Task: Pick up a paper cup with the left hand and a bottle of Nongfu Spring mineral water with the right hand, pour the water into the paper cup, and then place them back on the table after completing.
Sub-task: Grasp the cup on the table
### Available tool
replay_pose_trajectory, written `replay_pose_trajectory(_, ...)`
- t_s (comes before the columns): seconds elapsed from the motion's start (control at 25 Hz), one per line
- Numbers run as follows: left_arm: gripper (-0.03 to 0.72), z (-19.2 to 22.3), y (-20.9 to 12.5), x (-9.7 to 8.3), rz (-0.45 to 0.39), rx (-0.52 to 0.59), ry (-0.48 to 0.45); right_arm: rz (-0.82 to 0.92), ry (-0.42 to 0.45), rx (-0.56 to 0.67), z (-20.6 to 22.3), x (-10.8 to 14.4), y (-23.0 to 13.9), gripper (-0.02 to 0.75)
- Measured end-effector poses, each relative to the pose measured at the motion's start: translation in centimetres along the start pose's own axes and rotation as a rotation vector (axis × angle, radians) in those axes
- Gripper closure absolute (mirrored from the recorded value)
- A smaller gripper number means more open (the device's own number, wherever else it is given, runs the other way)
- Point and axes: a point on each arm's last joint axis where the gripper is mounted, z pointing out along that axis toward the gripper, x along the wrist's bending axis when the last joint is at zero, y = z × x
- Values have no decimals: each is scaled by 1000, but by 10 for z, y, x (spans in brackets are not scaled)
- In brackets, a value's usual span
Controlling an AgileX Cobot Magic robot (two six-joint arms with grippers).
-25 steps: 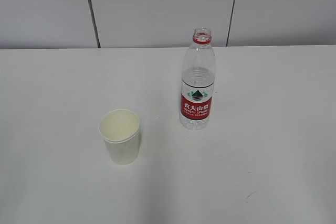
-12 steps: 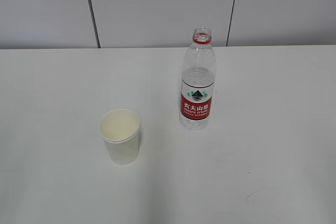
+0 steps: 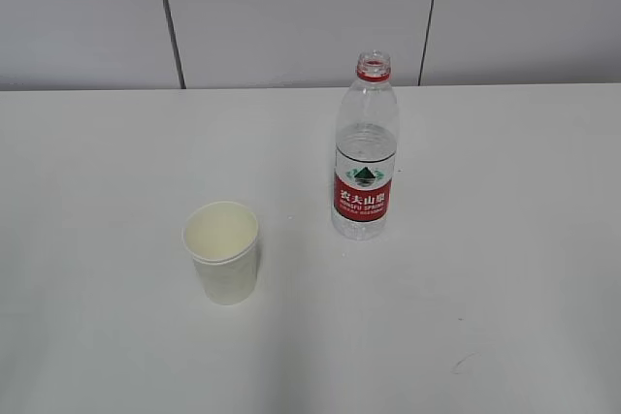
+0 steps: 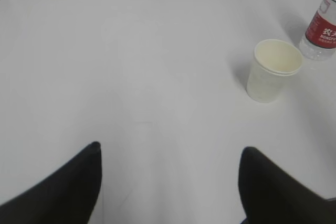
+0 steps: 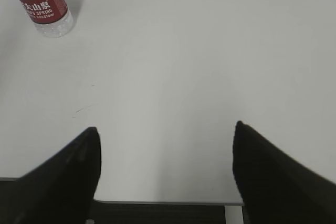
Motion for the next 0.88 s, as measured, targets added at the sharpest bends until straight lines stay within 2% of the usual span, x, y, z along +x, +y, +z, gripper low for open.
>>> replay_pose_trajectory(0.36,189,-1,1,0,-2,-9,-4,-1,6,-13,-1,1,1,158)
replay_pose_trajectory(0.44,189,-4,7,0,-2,-58,0,-2,7,-35,-2,1,4,158)
replay_pose_trajectory(0.56,189,-7,20,1,-3,-198,13,-22,5,-81,-3,1,8,158)
replay_pose_trajectory(0.72,189,-9,33,3,-5,-363,31,-72,-11,-228,-5,0,21,158)
replay_pose_trajectory(0.88,189,2,38,4,-13,-416,38,-83,-23,-333,1,-1,27,158)
